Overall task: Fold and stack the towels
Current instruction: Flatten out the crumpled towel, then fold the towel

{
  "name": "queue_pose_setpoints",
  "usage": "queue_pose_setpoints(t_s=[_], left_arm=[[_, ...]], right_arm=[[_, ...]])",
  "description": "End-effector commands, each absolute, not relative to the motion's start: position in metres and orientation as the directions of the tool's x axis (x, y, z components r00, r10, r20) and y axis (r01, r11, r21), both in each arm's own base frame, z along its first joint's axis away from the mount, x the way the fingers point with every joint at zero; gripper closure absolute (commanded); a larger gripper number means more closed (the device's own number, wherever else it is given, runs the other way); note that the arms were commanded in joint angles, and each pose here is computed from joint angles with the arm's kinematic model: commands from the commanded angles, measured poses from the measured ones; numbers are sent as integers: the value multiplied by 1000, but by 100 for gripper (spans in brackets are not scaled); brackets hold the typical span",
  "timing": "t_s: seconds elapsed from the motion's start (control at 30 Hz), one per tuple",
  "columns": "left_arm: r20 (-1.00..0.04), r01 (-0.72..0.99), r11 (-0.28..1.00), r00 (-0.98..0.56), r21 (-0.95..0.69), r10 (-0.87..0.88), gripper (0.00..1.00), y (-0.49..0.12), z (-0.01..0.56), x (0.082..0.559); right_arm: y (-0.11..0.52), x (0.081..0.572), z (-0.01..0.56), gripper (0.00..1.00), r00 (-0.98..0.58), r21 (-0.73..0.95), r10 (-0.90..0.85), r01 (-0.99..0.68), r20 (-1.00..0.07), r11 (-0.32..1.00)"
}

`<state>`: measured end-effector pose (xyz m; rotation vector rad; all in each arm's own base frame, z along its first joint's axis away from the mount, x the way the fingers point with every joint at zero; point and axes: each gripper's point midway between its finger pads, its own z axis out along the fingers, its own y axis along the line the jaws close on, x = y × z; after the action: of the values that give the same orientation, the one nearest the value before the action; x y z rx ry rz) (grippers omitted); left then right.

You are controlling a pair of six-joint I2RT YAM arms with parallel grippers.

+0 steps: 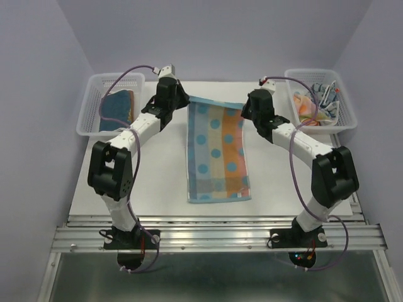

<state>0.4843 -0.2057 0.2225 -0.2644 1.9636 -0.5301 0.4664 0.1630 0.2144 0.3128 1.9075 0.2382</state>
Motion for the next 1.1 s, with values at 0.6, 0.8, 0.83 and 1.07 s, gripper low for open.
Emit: queue_pose_setpoints(t_s=[0.6,0.8,0.83,1.07], left_arm=[[-752,93,834,-495,-544,-435,100,-182,184,489],[-694,90,795,-553,-600,-461,100,-200,154,408],[-694,82,797,-551,-598,-464,100,-200,151,400],[-662,25,801,-580,-598,-476,100,-199,121,329]], right_arm=[[161,464,168,99,-510,441,415,77,-753,894],[173,389,145,99,-593,532,451,44,-667,846],[176,380,143,99,-607,534,444,36,-660,844],[179,316,128,99,-653,552,436,34,-619,833]])
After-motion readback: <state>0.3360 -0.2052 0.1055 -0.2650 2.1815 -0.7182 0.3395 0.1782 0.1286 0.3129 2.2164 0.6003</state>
